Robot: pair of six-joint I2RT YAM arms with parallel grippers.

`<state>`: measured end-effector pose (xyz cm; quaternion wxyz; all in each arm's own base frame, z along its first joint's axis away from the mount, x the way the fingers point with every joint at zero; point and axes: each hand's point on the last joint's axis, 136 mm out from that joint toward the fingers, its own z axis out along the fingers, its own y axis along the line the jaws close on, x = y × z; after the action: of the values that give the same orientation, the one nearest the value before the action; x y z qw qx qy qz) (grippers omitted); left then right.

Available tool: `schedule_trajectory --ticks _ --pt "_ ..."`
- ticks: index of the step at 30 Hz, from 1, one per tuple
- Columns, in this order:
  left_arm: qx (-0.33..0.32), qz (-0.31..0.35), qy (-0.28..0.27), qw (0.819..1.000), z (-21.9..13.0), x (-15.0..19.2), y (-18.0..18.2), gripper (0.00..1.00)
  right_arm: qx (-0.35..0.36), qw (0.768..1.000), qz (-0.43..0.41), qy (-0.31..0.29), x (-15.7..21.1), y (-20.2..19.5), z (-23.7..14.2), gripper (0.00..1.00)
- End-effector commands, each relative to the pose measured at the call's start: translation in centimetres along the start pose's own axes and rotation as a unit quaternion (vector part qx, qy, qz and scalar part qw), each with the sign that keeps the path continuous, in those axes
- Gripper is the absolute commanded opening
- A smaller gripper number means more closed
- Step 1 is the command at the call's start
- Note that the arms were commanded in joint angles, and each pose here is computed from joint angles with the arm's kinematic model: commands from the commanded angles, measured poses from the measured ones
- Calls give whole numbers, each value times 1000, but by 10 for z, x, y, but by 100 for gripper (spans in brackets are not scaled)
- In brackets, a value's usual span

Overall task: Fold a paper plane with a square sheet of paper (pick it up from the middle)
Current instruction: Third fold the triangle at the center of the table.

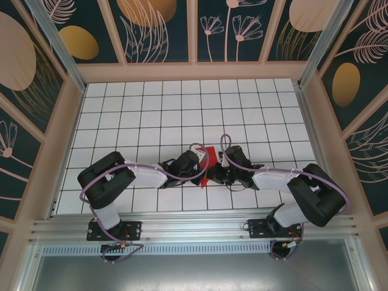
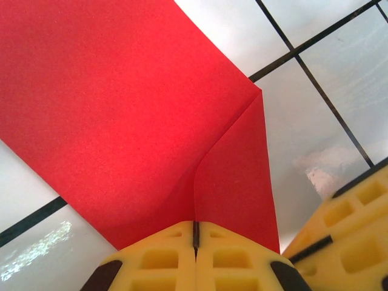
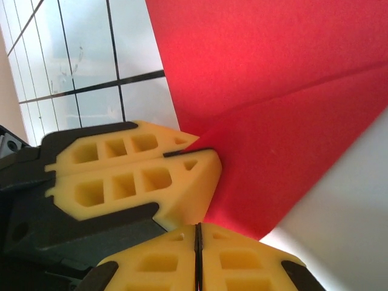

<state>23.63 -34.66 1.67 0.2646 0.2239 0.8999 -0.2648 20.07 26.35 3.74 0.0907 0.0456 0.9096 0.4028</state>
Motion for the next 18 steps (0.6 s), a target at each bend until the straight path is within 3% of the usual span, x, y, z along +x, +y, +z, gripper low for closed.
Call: schedule_trajectory --ticks 1,7,18 --pt "1 -9 7 1000 -3 4 2 2 13 1000 21 -1 5 -15 7 10" --pt "0 -10 6 1000 -3 3 2 2 25 999 28 6 12 -28 12 10" --pt "4 -15 7 1000 -3 5 1 2 -22 1000 11 -10 15 4 -1 11"
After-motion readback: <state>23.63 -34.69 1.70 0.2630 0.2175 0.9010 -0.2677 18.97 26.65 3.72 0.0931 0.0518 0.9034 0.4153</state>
